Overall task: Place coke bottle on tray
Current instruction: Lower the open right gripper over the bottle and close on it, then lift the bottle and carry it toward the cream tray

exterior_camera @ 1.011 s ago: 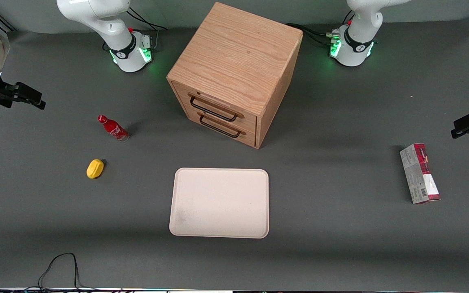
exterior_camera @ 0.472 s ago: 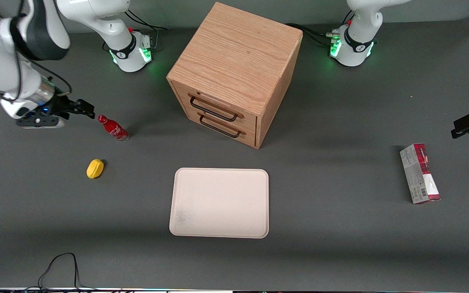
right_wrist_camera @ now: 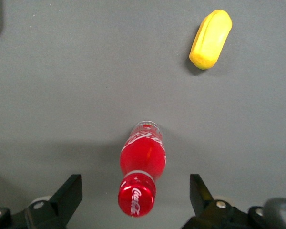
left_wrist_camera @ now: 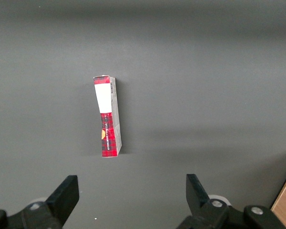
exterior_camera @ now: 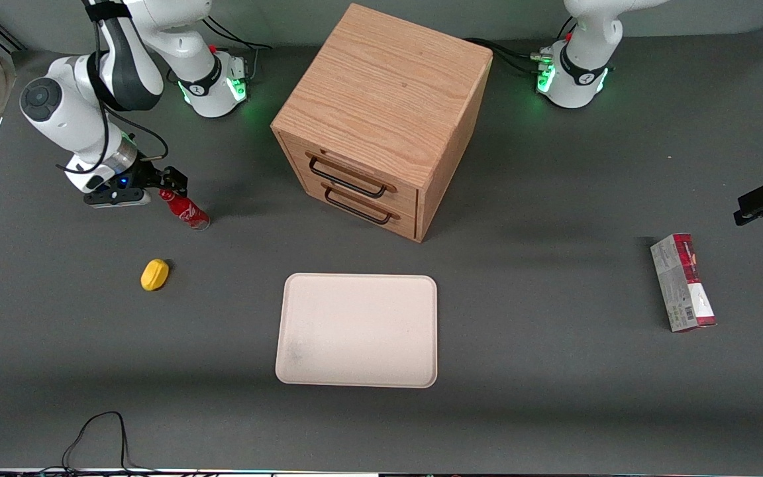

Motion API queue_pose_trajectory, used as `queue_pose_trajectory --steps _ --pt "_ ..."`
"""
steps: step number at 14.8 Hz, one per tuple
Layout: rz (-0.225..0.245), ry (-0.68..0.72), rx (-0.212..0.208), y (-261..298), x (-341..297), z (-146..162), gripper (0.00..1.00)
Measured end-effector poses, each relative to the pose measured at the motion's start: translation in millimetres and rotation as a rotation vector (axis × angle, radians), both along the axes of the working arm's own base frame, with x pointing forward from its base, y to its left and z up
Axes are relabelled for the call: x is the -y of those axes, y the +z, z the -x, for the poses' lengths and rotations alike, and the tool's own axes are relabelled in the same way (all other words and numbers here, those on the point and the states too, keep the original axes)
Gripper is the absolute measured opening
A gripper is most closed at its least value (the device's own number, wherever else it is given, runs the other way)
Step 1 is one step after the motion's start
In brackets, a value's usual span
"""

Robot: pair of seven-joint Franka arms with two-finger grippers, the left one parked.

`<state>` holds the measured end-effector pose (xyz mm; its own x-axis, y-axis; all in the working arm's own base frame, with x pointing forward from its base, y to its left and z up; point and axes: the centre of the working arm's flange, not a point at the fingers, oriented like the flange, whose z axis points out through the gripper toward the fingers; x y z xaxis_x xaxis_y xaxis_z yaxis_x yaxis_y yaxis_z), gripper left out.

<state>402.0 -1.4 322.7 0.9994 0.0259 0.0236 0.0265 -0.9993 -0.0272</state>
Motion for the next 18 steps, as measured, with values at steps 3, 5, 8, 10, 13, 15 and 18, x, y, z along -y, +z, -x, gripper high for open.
queue_pose_trajectory --steps 3,5,8,10,13,15,18 --pt "0.002 0.007 0.010 -8 0 2 0.96" --pt "0.002 0.008 0.008 -9 0 2 0.73" --pt "0.003 0.009 0.006 -10 0 2 0.42" --pt "0.005 0.009 0.007 -10 1 1 0.33" --pt "0.007 0.009 0.001 -9 1 -2 0.33" --pt "0.012 0.008 -0.004 -5 2 -15 0.33" --pt "0.026 0.010 -0.026 23 2 -51 0.33"
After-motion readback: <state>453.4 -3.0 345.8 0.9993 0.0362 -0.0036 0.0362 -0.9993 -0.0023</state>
